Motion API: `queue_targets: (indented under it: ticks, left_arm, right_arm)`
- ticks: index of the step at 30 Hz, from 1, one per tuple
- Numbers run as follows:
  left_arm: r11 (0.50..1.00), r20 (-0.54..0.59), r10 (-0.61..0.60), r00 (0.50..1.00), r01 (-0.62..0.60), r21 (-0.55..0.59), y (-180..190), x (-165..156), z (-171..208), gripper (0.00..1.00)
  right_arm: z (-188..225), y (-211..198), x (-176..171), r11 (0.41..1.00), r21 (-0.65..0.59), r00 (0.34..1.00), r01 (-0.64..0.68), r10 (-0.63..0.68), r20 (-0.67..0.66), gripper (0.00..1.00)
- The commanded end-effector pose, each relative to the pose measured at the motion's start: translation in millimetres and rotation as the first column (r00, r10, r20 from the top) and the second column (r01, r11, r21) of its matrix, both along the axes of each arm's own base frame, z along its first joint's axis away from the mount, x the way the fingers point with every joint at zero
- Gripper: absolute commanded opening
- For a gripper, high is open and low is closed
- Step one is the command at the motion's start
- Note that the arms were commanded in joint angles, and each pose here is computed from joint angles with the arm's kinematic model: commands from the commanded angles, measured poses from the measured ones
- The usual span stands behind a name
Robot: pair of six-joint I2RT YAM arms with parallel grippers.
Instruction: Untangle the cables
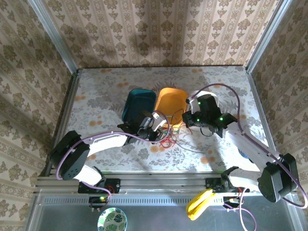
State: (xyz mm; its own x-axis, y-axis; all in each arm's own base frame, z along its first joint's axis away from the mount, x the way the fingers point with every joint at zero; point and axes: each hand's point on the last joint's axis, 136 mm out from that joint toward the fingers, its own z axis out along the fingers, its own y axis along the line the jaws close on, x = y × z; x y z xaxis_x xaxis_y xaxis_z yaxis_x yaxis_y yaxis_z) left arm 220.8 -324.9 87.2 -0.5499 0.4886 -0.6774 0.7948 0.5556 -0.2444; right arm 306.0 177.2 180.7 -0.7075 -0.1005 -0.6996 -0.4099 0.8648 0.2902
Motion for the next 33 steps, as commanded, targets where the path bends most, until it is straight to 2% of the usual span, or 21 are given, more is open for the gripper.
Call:
queue_targets:
  ticks: [1,13,17,22,29,31,33]
  left_arm:
    - [0.999,-0.004,-0.032,0.999,0.032,0.012,-2,-5,-6,0.0]
    - [0.999,-0.002,-0.046,0.999,0.046,0.018,-5,-8,-7,0.0]
    - [0.999,0.002,-0.05,0.999,0.05,0.021,-6,-8,-7,0.0]
    - [0.998,0.004,-0.059,0.998,0.059,0.026,-7,-8,-5,0.0]
    - [0.997,0.007,-0.066,0.998,0.066,0.028,-9,-8,-5,0.0]
    - [0.997,0.008,-0.067,0.998,0.066,0.029,-9,-8,-4,0.0]
    - [0.997,0.007,-0.066,0.998,0.066,0.032,-8,-8,-5,0.0]
  right_arm:
    - [5,-12,6,0.998,-0.001,0.998,0.062,-0.062,0.006,0.0]
    - [-22,14,14,0.998,0.059,0.993,-0.005,0.012,-0.116,0.0]
    - [-34,23,13,0.997,0.067,0.985,-0.03,0.04,-0.165,0.05]
    - [-47,26,16,0.998,0.069,0.978,-0.015,0.029,-0.207,0.16]
    - [-56,26,20,0.998,0.055,0.974,-0.005,0.018,-0.226,0.24]
    - [-57,27,22,0.999,0.054,0.974,-0.004,0.017,-0.227,0.22]
    - [-56,25,23,0.999,0.047,0.975,-0.001,0.011,-0.22,0.15]
